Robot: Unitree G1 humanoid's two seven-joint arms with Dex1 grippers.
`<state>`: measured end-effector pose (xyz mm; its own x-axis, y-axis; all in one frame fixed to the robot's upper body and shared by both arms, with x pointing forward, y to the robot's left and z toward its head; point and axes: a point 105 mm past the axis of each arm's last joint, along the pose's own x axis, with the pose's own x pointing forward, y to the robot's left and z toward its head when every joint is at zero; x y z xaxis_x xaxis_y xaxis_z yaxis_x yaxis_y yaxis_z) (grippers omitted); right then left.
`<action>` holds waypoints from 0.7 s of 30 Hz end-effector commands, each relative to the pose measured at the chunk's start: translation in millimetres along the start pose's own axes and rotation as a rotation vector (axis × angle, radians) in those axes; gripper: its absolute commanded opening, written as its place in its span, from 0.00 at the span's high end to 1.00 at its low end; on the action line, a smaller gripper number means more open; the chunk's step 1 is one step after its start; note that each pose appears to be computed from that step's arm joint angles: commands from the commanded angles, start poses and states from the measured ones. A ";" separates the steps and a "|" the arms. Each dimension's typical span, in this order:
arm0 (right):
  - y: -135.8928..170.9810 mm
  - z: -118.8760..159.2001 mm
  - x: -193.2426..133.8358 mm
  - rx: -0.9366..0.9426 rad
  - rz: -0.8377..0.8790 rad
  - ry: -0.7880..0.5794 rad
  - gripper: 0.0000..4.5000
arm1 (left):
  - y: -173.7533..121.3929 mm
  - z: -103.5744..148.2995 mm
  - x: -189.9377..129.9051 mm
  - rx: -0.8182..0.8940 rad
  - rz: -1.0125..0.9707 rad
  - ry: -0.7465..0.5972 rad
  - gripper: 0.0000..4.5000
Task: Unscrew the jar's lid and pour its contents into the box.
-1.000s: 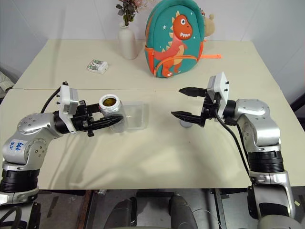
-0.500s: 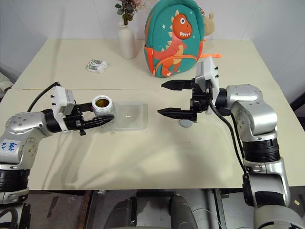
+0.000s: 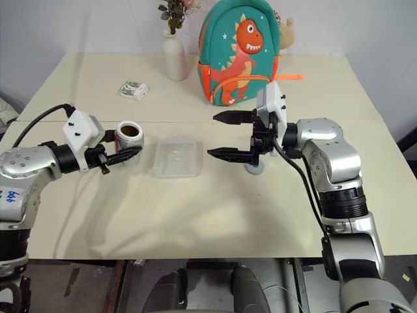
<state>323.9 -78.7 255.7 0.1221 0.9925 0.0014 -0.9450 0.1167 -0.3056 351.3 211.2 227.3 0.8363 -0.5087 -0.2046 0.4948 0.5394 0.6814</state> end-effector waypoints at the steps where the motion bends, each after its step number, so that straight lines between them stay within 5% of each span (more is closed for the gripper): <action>1: 1.5 4.5 0.8 -0.023 -0.007 -0.030 0.00 | 25.2 18.4 7.2 0.374 0.165 0.026 0.55; 5: 0.4 1.7 0.7 -0.002 -0.033 -0.048 0.00 | 32.1 34.5 17.8 0.732 0.240 0.011 0.55; 11: -0.9 -2.5 0.9 0.038 -0.082 -0.084 0.00 | 20.1 40.8 38.0 1.499 0.235 0.011 0.55; 21: -3.2 -4.1 9.7 0.107 -0.139 -0.165 0.00 | 12.8 51.4 61.0 1.856 0.328 -0.092 0.55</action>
<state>334.7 -68.2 240.4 0.2222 0.9645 0.1426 -0.9554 0.2445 -0.1655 395.6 156.7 241.1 0.7995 -0.6004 0.0158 -0.5115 -0.6668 0.5420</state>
